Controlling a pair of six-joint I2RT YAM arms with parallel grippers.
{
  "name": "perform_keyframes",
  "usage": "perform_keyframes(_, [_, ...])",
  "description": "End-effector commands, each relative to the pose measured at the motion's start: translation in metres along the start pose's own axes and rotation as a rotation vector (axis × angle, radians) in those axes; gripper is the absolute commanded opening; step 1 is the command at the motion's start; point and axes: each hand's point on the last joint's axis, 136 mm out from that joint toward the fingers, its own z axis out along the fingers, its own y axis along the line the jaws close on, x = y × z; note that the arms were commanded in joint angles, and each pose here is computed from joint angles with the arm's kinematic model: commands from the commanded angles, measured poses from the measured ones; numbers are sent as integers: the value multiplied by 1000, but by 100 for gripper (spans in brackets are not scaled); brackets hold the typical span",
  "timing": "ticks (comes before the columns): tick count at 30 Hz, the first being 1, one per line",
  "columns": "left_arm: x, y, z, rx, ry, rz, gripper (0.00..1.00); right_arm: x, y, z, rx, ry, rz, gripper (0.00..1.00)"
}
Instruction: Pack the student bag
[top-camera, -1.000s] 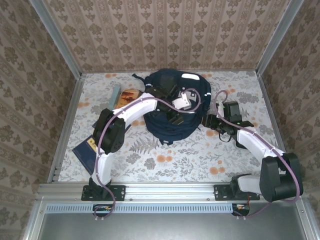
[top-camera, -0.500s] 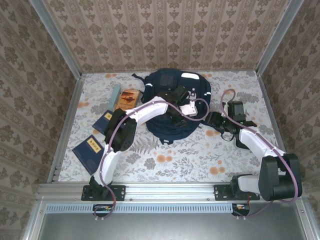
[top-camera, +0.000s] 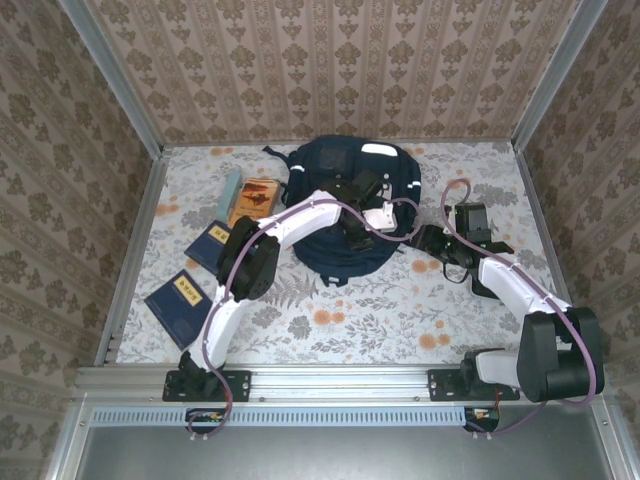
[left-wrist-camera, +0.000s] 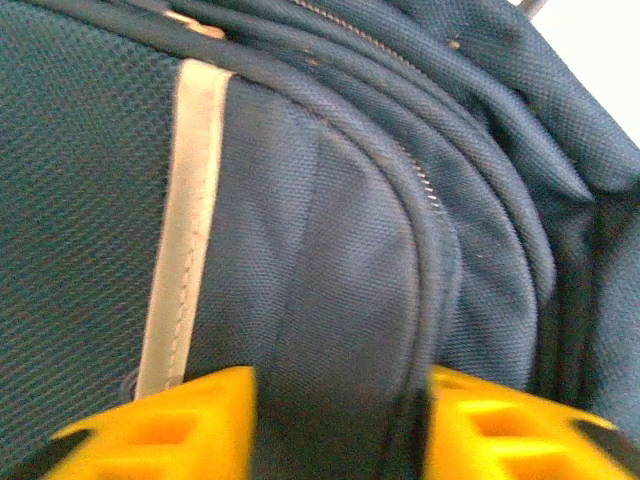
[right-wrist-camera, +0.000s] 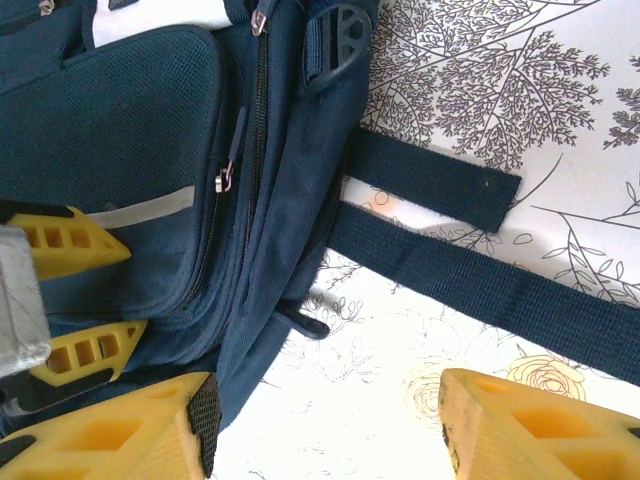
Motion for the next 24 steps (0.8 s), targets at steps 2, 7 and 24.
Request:
perform_keyframes(2, [13, 8, 7, -21, 62, 15, 18, -7, -1, -6, 28, -14, -28, 60])
perform_keyframes(7, [-5, 20, -29, -85, -26, 14, 3, -8, 2, -9, 11, -22, -88, 57])
perform_keyframes(24, [-34, 70, -170, -380, -368, -93, 0, -24, 99, -16, -407, 32, -352, 61])
